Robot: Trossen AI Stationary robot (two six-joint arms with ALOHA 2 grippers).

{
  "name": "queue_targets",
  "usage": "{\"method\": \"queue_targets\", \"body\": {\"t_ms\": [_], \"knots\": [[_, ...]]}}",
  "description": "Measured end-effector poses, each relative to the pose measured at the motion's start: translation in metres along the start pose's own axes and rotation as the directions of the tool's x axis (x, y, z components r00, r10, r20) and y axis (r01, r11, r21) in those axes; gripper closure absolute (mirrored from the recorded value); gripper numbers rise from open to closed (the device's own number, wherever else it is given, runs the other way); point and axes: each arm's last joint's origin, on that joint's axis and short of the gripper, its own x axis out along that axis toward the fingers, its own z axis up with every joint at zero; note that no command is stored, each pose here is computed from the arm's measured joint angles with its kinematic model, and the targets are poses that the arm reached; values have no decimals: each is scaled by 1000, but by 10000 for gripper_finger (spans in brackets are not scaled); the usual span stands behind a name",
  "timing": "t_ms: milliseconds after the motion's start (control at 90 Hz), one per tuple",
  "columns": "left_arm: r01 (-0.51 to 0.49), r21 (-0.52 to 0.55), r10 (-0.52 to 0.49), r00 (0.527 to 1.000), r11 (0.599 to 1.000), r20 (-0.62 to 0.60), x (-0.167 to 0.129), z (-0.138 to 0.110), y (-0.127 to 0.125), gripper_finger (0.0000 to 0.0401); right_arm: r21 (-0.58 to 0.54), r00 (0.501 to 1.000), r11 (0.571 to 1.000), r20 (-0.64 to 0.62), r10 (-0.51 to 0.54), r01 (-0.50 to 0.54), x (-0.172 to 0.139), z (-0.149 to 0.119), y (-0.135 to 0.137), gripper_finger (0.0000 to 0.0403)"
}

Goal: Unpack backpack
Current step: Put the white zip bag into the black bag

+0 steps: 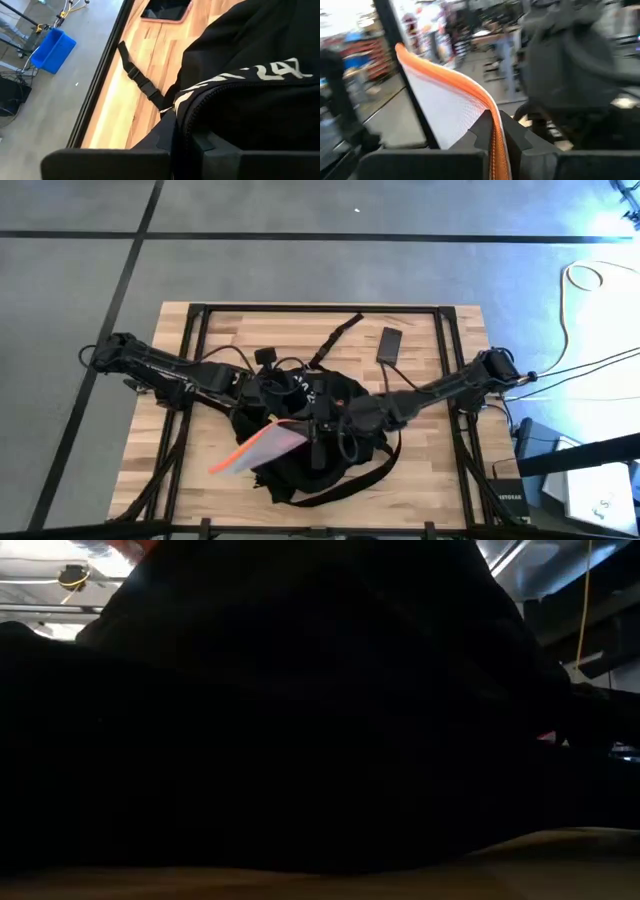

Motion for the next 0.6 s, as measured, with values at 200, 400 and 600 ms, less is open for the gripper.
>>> {"method": "queue_targets", "body": {"t_ms": [200, 400, 600], "knots": [[0, 0, 0, 1000, 1000, 0, 0, 0, 0, 400, 78, 954, 952, -80, -289, 295, -12, -20, 10, 403], [-1, 3, 1, 1000, 1000, 0, 0, 0, 0, 400, 90, 929, 936, -185, -319, 340, -22, -36, 21, 403], [0, 8, 0, 1000, 1000, 1, 0, 0, 0, 400, -90, 848, 921, -364, -384, 378, -39, -56, 20, 403]]}}
